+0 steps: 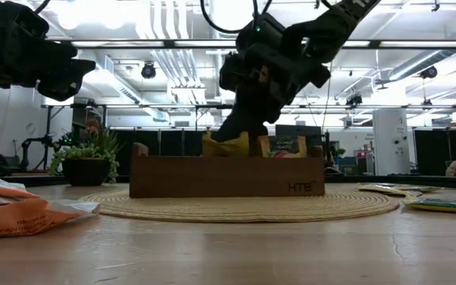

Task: Pick & Place Tea
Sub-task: Put the yellow tea bag into the middle section of the wooden organizer, then adjust the wooden organizer

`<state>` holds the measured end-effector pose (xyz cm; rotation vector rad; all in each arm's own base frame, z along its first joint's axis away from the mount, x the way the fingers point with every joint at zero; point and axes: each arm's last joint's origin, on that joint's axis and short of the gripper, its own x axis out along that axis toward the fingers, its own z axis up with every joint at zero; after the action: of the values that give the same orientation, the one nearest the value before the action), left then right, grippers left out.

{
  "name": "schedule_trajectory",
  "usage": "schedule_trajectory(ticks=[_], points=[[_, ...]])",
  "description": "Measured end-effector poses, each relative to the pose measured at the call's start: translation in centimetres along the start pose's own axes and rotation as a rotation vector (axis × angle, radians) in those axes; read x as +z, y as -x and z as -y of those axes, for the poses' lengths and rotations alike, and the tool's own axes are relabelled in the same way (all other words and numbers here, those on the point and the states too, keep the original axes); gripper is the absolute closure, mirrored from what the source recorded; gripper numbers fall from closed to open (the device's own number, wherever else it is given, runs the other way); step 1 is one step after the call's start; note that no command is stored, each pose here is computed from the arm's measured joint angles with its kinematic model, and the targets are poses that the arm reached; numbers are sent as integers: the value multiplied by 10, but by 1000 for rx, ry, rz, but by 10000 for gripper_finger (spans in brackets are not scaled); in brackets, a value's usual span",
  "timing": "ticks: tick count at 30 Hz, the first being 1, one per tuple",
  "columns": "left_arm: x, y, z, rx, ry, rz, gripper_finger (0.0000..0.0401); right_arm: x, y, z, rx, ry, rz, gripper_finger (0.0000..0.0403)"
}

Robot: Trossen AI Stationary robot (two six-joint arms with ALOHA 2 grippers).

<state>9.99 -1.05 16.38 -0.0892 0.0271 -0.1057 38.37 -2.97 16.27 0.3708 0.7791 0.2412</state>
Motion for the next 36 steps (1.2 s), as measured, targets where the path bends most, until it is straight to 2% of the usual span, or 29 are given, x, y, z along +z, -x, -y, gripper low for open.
schedule_trajectory(ticks=[13, 19, 26, 32, 36], points=[[0, 0, 0, 0, 0, -3, 234, 1, 2, 3, -54, 122, -21, 387], [0, 0, 0, 0, 0, -3, 234, 2, 3, 6, -150, 127, -11, 349], [0, 0, 0, 0, 0, -3, 234, 9, 5, 4, -153, 154, 3, 292], [0, 0, 0, 0, 0, -3, 234, 18, 10, -3, -153, 190, -77, 258], [0, 0, 0, 0, 0, -3, 234, 15, 6, -19, -116, 289, -148, 251]])
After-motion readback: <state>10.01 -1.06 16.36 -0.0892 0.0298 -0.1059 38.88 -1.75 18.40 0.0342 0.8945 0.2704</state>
